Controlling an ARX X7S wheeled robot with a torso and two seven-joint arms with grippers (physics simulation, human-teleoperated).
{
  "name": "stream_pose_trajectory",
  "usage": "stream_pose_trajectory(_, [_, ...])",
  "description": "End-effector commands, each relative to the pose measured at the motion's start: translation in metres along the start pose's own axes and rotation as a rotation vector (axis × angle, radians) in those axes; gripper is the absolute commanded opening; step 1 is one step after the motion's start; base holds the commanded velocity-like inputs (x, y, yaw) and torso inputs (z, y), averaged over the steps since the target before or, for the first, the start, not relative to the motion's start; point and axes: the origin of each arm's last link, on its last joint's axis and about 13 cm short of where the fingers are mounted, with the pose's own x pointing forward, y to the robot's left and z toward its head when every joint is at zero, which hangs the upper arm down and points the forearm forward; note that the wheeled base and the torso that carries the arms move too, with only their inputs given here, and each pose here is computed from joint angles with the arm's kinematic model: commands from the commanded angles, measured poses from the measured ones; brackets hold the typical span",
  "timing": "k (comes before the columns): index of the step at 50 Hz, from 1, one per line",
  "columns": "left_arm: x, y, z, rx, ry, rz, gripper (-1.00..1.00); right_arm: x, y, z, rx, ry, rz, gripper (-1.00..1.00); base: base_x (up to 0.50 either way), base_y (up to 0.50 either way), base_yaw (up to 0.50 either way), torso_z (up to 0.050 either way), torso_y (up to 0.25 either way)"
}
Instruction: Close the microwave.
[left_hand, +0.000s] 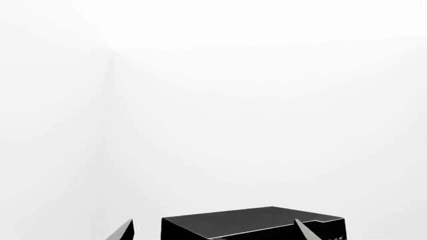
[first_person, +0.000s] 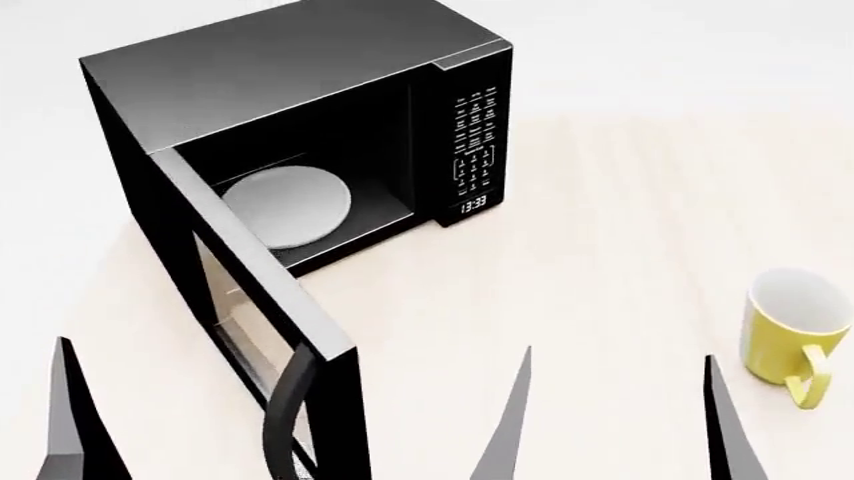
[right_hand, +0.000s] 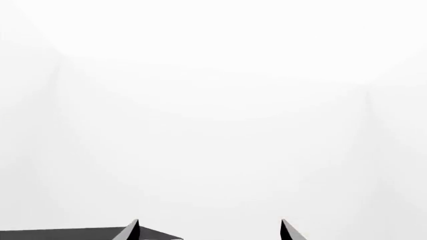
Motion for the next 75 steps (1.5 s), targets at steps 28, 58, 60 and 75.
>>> stream_pose_trajectory(28, [-0.001, -0.001, -0.001, 0.0, 0.0, -0.006, 1.0, -0.002, 0.001, -0.002, -0.023, -0.005, 0.011, 1.0, 0.5, 0.12, 0.0, 0.0, 0.001])
stream_pose_trajectory(58, [0.033, 0.066, 0.044, 0.085, 0.008, -0.163, 1.0, -0.002, 0.0, -0.003, -0.011, -0.001, -0.005, 1.0, 0.06, 0.01, 0.0, 0.0, 0.0])
stream_pose_trajectory(60, [0.03, 0.072, 0.044, 0.036, 0.023, -0.287, 1.0, -0.002, 0.0, -0.004, -0.013, 0.003, -0.006, 1.0, 0.0, 0.0, 0.0, 0.0, 0.0])
stream_pose_trajectory(75, [0.026, 0.098, 0.009, 0.086, 0.265, -0.702, 1.0, -0.004, 0.001, -0.009, -0.02, 0.023, -0.003, 1.0, 0.0, 0.0, 0.0, 0.0, 0.0])
